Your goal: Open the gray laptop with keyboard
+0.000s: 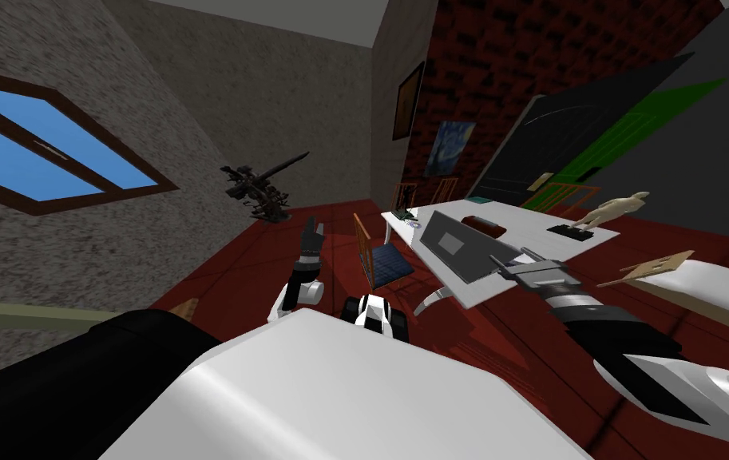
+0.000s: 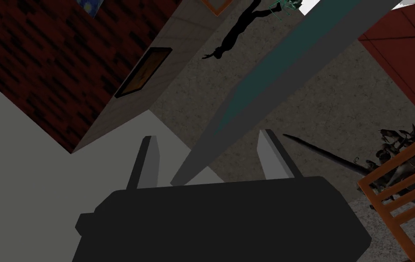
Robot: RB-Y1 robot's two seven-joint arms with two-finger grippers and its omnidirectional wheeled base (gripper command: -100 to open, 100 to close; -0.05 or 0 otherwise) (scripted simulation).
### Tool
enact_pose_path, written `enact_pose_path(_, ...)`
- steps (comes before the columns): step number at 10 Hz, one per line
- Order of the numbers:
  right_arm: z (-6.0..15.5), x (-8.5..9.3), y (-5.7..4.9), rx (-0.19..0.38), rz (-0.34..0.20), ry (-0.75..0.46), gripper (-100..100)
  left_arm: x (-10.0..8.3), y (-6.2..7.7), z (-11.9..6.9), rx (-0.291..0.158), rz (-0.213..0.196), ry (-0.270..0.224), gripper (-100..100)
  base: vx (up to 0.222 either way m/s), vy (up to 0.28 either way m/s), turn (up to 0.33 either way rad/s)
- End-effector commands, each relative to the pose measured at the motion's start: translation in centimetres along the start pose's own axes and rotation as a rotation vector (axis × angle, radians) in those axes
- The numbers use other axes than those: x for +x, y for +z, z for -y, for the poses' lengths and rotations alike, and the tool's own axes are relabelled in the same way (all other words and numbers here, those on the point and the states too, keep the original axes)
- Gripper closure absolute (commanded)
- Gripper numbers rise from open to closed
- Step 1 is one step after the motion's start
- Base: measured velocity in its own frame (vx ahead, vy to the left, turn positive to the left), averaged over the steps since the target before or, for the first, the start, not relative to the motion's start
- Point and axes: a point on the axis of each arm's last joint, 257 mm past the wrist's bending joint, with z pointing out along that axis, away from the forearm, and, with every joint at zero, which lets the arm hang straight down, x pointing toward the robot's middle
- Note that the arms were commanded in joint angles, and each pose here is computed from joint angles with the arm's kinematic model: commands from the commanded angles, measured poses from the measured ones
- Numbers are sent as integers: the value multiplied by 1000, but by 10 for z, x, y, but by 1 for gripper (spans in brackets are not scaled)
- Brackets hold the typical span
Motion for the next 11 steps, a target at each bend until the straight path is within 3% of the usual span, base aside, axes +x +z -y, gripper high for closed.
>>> enact_pose_path(1,17,30,0,29,-79,65,100,0,0,0,0,0,0,0,-180,-77,484)
enact_pose_path(2,18,31,0,34,-81,75,100,0,0,0,0,0,0,0,-146,-67,237)
enact_pose_path(3,32,50,-2,57,-127,103,100,0,0,0,0,0,0,0,-160,-76,369)
enact_pose_path(4,34,51,-3,65,-131,120,100,0,0,0,0,0,0,0,-143,-60,244)
enact_pose_path(5,49,69,-5,95,-176,150,100,0,0,0,0,0,0,0,-147,-33,356)
enact_pose_path(6,50,70,-6,100,-180,162,100,0,0,0,0,0,0,0,-130,-41,234)
enact_pose_path(7,67,88,-10,134,-225,193,100,0,0,0,0,0,0,0,-154,-74,355)
enact_pose_path(8,68,89,-10,139,-226,203,100,0,0,0,0,0,0,0,-134,-60,264)
enact_pose_path(11,105,122,-22,226,-310,269,100,0,0,0,0,0,0,0,-173,-24,326)
